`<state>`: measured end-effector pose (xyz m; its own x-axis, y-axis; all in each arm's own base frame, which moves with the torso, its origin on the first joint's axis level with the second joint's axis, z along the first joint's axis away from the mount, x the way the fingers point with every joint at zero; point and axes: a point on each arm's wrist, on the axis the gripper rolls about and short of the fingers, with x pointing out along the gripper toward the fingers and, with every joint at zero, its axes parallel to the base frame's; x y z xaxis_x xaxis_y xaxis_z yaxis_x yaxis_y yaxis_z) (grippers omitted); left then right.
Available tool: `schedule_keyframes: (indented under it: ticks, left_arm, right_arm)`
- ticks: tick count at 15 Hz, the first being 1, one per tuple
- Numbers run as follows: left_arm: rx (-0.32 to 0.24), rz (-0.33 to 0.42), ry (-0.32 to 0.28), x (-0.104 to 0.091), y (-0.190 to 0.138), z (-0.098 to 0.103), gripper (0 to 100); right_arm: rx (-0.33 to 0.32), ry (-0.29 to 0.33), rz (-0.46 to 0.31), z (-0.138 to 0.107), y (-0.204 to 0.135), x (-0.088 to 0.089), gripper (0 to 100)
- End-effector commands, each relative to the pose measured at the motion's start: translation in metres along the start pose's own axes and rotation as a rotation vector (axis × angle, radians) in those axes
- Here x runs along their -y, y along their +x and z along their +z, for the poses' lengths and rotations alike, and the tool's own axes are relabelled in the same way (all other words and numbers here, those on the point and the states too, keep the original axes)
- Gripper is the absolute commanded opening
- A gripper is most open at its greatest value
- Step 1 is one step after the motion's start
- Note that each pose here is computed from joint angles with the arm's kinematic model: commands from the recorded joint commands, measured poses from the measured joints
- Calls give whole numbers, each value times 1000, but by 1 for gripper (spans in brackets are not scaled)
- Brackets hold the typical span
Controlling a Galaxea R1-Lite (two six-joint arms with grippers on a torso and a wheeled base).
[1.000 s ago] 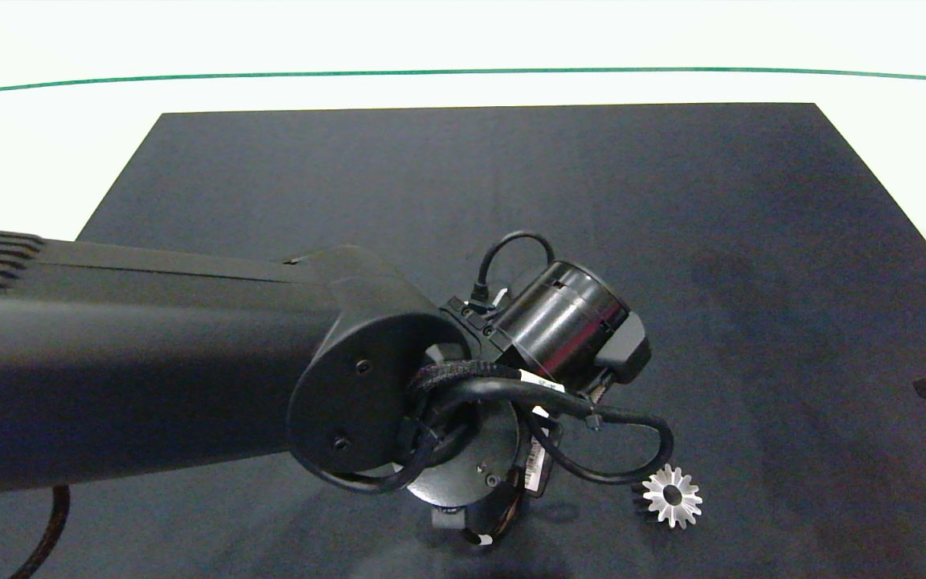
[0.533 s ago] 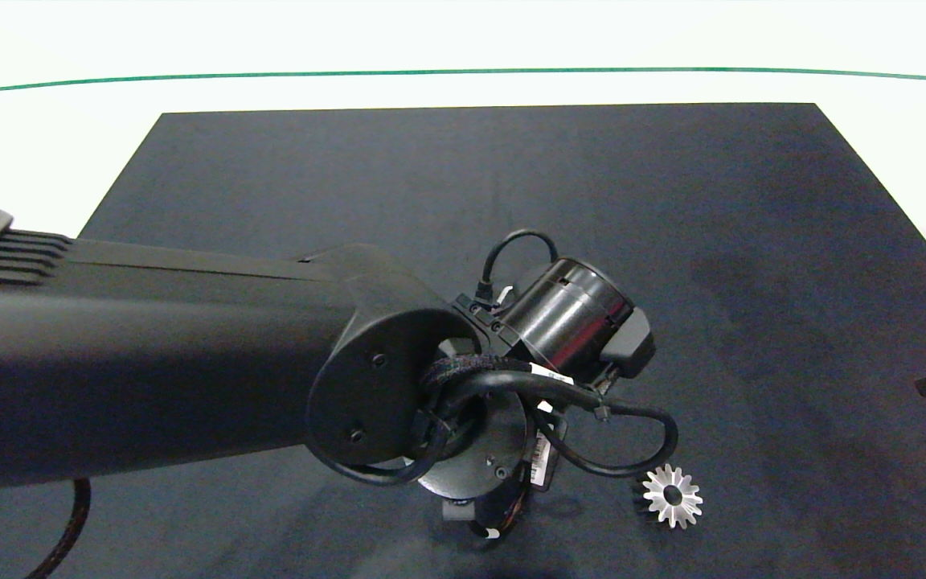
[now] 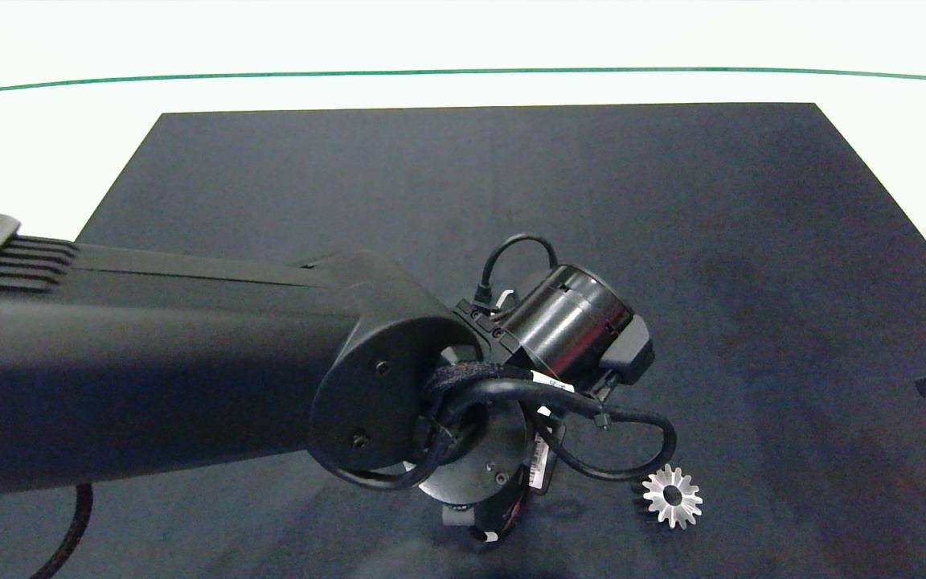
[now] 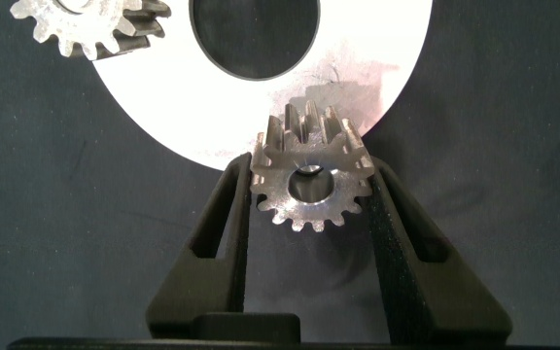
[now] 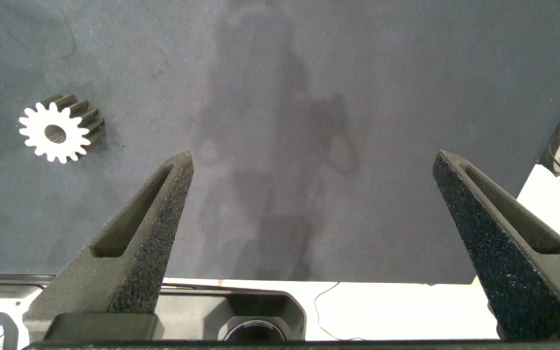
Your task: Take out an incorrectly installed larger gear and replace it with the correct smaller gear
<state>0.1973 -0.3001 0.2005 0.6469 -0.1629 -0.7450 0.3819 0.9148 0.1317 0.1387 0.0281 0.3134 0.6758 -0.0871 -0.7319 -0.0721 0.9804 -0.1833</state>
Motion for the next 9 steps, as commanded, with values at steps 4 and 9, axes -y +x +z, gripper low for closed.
schedule_keyframes:
  ticks: [4,9]
  left_arm:
    - [2,1,-5,-2,-4,0,100]
    - [-14,26,-85,-40,-49,-1,100]
  right_arm:
    - [-6,-2,5,0,0,0,100]
    - [-14,-3,8,0,2,-1,100]
